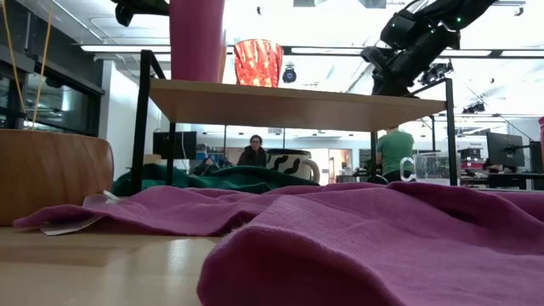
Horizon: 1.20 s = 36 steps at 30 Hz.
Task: Stack small to large cups/mugs on shelf
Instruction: Adjust the shelf
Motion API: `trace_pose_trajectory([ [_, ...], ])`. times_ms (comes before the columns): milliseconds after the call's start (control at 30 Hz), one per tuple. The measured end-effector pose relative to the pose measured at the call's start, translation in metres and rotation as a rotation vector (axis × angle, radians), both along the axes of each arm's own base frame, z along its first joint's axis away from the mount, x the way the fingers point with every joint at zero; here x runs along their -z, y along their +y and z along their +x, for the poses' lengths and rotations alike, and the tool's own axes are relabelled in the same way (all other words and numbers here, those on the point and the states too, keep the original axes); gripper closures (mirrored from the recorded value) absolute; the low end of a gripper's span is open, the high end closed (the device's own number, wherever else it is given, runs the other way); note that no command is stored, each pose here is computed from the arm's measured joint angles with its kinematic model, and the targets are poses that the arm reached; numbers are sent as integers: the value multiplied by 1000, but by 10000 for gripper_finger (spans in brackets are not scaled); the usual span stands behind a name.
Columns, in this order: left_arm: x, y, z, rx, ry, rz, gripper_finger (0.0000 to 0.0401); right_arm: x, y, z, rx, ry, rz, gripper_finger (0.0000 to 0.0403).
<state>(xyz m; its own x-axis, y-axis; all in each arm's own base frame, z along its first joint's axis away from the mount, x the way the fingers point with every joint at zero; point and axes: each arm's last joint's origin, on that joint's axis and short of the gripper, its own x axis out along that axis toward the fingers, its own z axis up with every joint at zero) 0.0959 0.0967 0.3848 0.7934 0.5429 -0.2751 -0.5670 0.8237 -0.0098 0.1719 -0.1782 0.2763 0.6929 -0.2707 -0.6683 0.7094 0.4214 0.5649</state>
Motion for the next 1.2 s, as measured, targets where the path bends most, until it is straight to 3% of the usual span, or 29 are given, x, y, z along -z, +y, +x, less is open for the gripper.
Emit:
trace_pose_trajectory([
  [1200, 0, 0, 0, 2, 10, 15, 377, 4, 15, 7, -85, 36, 67, 403],
])
